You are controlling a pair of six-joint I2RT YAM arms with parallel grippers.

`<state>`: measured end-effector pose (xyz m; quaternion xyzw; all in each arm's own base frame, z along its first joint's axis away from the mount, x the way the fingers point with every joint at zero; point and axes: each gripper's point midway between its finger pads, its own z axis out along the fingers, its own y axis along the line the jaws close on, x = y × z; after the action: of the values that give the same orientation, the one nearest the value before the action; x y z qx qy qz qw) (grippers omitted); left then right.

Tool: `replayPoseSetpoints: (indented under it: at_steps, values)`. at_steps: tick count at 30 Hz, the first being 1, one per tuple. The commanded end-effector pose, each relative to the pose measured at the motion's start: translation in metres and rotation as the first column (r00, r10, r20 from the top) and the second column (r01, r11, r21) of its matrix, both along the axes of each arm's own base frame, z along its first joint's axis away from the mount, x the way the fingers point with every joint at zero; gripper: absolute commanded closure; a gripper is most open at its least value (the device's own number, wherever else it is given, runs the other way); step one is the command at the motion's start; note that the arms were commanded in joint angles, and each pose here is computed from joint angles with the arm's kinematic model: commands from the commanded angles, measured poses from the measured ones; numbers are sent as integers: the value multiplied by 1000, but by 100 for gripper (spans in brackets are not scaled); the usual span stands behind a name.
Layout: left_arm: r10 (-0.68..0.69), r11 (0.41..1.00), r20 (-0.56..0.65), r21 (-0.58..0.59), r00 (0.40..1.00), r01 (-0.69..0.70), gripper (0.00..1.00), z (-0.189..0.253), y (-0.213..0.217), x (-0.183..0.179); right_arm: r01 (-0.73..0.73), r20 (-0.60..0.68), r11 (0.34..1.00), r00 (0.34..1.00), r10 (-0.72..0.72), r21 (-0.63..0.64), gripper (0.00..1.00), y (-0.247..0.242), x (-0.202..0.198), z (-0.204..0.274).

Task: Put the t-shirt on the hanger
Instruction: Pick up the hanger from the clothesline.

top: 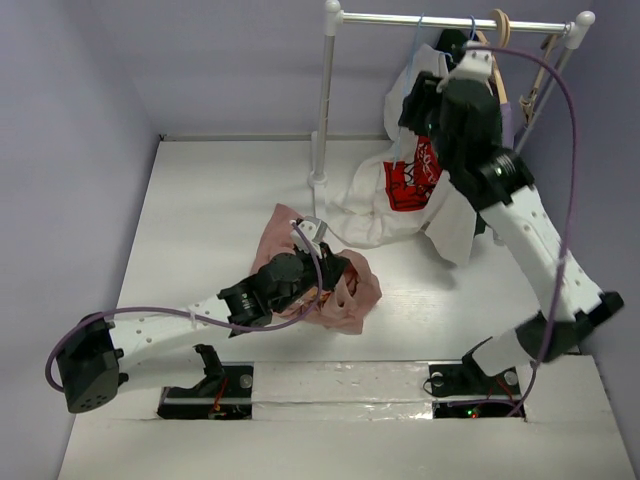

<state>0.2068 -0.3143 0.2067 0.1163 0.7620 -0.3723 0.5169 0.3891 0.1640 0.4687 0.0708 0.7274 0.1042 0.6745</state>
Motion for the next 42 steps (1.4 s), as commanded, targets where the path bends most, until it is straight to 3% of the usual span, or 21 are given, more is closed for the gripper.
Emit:
replayPoseSetpoints:
  at_steps: [1, 7, 16, 21, 26, 27, 31, 42]
  values:
    - [-10, 998, 67, -63, 998, 14, 100, 27, -7, 3, -21, -43, 996, 999, 17, -90, 40, -2, 30, 7]
    - [-29, 998, 70, -52, 997, 33, 100, 20, -10, 2, 31, -54, 987, 998, -40, -160, 40, -3, 84, 13]
    - [-37, 998, 64, -40, 997, 39, 100, 16, -11, 1, 97, -74, 973, 991, -115, -209, 46, -14, 109, -16]
    - [-36, 999, 57, -38, 998, 38, 100, 15, -11, 1, 125, -81, 962, 986, -148, -241, 64, -21, 115, -25]
    - [-34, 999, 48, -33, 998, 36, 100, 12, -10, 0, 135, -93, 957, 982, -163, -256, 70, -26, 118, -31]
    - [-33, 999, 46, -30, 998, 34, 100, 11, -9, 0, 136, -89, 957, 983, -163, -255, 81, -26, 119, -31]
    - [-31, 999, 55, -32, 998, 32, 100, 16, -9, 1, 140, -60, 959, 985, -160, -246, 99, -28, 115, -20]
    - [-11, 1000, 49, -25, 999, 12, 100, 14, -6, 3, 96, 158, 972, 985, -62, -213, 100, -32, 81, 47]
